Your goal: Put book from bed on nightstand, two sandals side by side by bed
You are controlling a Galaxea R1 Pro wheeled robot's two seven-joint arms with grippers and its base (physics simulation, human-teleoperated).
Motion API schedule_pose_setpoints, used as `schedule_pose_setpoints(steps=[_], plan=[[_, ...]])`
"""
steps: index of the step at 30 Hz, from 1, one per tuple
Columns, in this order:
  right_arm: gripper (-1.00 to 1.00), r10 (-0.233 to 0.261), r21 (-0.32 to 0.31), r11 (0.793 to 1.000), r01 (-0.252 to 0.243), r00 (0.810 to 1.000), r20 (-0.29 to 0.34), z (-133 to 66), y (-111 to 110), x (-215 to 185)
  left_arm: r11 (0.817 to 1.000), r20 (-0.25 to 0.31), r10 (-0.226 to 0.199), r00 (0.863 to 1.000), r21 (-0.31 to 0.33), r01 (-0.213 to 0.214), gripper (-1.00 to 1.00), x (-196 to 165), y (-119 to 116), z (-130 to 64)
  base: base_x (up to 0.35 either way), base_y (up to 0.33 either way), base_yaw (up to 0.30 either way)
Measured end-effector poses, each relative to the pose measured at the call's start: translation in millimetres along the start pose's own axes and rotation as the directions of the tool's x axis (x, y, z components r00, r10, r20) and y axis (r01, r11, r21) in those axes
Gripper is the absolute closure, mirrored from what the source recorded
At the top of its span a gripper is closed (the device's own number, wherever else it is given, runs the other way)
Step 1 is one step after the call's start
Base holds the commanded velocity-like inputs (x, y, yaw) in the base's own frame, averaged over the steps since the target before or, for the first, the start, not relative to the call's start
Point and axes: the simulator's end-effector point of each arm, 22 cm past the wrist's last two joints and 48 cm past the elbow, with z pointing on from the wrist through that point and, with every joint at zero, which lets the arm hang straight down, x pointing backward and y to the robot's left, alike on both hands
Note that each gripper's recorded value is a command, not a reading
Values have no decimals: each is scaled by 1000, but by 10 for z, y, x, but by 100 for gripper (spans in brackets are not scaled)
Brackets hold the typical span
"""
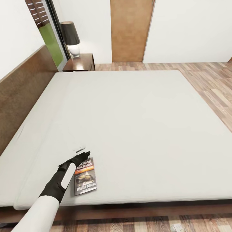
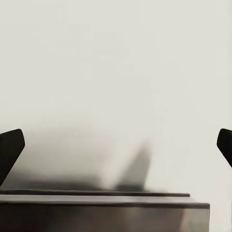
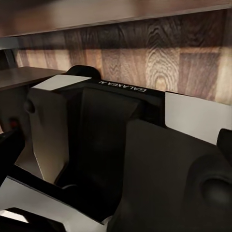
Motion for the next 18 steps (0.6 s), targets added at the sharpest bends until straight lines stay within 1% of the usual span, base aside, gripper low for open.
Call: schedule_pose_setpoints(steps=[3,4,8,18], plan=[[-100,-1,0,1000,1,1000,0,38,-35,-2,1000,0,0,1000,0,0,-100,26,15,41,0,0,0],[-100,-1,0,1000,1,1000,0,50,-46,-3,1000,1,7,1000,-4,-7,-100,29,29,52,0,0,0],[-100,-1,0,1000,1,1000,1,102,-93,-1,1000,19,10,1000,2,-10,-100,-19,16,85,0,0,0],[-100,0,0,1000,0,1000,1,103,-93,-1,1000,21,9,1000,4,-9,-100,-23,11,85,0,0,0]])
